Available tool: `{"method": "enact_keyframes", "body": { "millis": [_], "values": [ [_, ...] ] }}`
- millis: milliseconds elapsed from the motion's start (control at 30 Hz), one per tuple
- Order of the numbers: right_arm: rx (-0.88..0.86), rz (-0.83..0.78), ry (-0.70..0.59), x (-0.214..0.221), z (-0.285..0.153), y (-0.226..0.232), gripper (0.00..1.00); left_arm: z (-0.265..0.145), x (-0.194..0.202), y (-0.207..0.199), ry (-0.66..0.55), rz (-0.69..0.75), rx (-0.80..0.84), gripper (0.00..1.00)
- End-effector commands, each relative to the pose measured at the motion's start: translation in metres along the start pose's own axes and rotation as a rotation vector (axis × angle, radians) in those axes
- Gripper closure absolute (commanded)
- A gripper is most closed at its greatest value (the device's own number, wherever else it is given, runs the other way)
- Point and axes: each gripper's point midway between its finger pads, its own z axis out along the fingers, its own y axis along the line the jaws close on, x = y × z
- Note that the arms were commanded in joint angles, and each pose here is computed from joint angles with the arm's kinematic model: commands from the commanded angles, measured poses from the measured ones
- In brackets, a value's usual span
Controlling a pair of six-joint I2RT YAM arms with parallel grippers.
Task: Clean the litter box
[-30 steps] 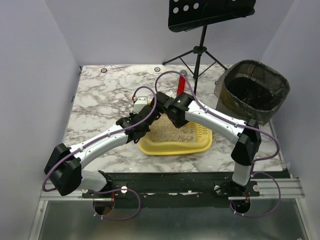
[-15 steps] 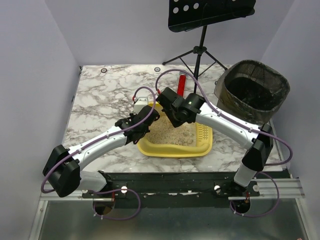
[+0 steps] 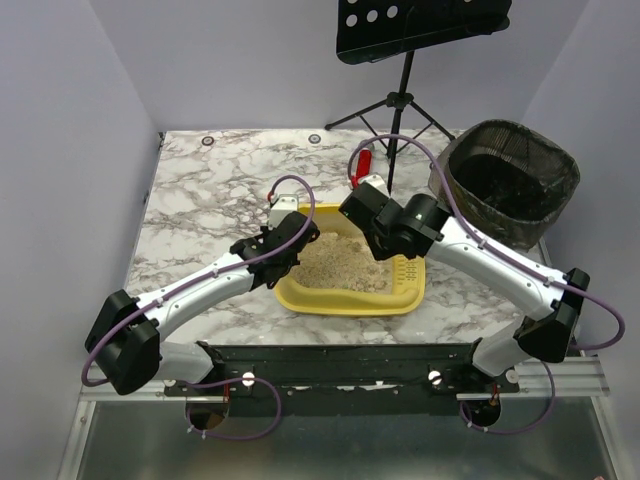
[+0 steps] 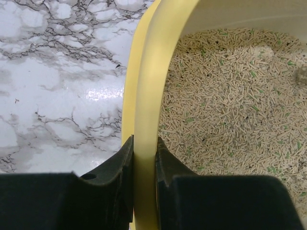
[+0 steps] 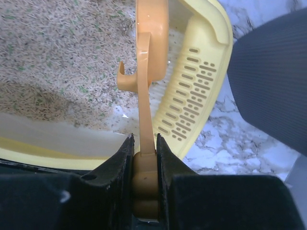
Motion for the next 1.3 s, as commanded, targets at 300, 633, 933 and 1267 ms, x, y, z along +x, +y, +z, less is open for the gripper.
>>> {"method": "enact_keyframes", "body": {
  "millis": [300, 633, 933, 1267],
  "values": [
    [-0.006, 0.23, 0.125, 0.032, -0.028, -0.031, 0.99, 0.008, -0.017, -0.007, -0.112, 0.113, 0.051, 1.0],
    [-0.216, 0.478, 0.174, 0.039, -0.045, -0.017, 0.99, 0.004, -0.052, 0.002, -0.277, 0.111, 0.0, 1.0],
    [-0.338, 0.588, 0.267, 0.044, -0.03, -0.01, 0.99, -0.006, -0.058, 0.006, -0.338, 0.084, 0.022, 1.0],
    [-0.375, 0.695, 0.342, 0.031, 0.03, 0.009, 0.99, 0.001, -0.054, 0.001, -0.347, 0.072, 0.044, 1.0]
  ]
}}
